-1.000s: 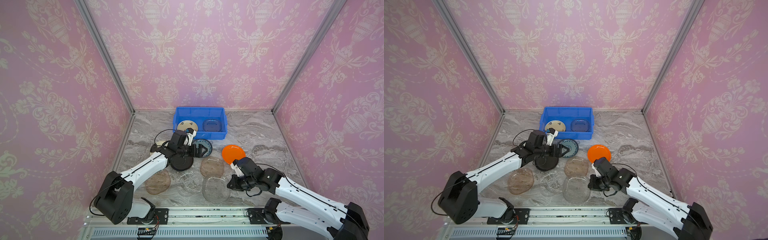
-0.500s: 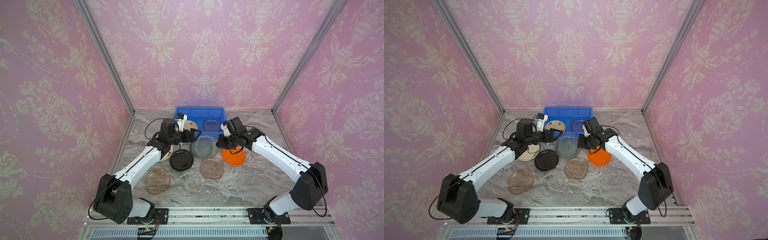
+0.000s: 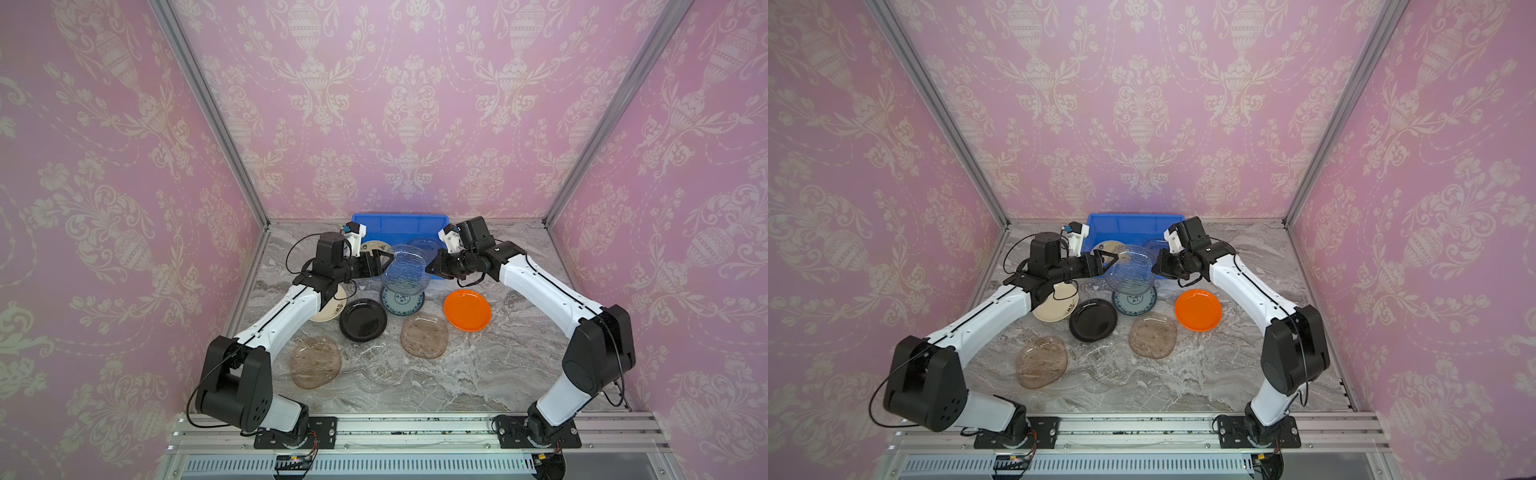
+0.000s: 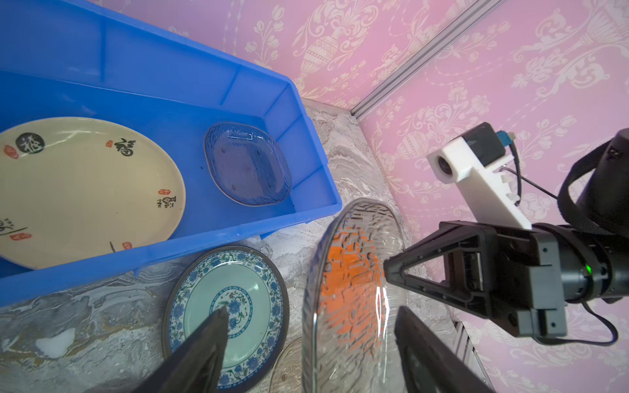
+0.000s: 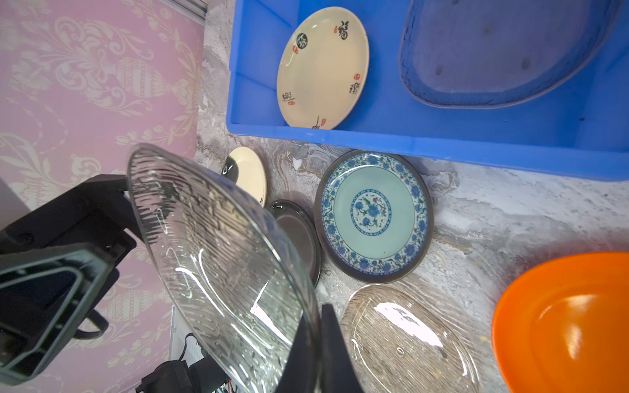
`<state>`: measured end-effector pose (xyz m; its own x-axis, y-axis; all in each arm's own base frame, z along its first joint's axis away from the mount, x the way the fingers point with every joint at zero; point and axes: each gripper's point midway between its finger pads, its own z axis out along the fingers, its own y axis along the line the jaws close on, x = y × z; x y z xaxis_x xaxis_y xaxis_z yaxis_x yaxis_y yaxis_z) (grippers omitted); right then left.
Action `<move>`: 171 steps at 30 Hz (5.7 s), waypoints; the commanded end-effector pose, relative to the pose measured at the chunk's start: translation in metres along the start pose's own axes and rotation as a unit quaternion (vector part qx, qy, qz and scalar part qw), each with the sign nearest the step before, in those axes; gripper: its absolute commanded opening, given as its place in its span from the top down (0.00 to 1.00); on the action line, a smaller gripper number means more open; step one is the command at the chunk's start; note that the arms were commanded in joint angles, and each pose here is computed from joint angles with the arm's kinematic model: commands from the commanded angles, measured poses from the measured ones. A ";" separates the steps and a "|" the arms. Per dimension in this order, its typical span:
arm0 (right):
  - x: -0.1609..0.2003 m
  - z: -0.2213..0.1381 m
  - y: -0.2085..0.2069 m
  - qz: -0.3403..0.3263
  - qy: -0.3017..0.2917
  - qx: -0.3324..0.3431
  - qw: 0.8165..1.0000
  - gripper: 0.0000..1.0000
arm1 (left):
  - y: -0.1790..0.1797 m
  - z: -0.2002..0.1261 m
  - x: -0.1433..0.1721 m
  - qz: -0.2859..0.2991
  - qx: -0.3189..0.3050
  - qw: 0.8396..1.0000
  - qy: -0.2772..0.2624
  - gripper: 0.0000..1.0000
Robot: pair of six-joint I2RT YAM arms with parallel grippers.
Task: Place the plates into the plastic bin on the countertop
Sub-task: Place the plate in the plastic bin, then pick up the plate from the middle-right of the table.
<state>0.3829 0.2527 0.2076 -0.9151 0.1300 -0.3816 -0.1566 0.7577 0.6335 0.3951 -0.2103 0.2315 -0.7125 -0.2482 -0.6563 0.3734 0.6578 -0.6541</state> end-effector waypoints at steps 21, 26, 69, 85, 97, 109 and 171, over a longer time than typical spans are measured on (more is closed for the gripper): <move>-0.028 0.013 0.014 -0.010 -0.006 -0.030 0.999 0.98 | -0.002 0.026 -0.020 -0.023 0.041 0.999 0.002 0.82; -0.041 0.010 0.006 0.001 -0.024 -0.027 0.999 0.87 | 0.000 0.033 -0.026 -0.026 0.040 0.999 0.001 0.86; -0.119 -0.038 -0.065 0.100 -0.154 -0.013 0.983 0.57 | 0.097 0.235 -0.063 -0.116 -0.037 0.992 -0.040 1.00; -0.118 -0.035 -0.067 0.105 -0.150 -0.024 0.983 0.57 | 0.102 0.267 -0.044 -0.091 -0.060 0.994 -0.004 1.00; -0.118 -0.035 -0.062 0.107 -0.149 -0.038 0.982 0.57 | 0.108 0.268 -0.033 -0.067 -0.094 0.993 0.022 0.85; -0.117 -0.040 -0.057 0.105 -0.154 -0.044 0.982 0.57 | 0.105 0.261 -0.041 -0.032 -0.117 0.992 0.027 0.69; 0.058 -0.052 -0.094 0.015 -0.052 0.047 0.997 0.54 | -0.037 0.052 -0.004 -0.016 0.005 1.000 0.020 0.01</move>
<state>0.3351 0.1733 0.1618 -0.8818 0.2111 -0.4217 -0.1110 0.7762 0.6206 0.4493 -0.2664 0.2247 -0.7145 -0.2377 -0.6581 0.3327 0.7120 -0.6184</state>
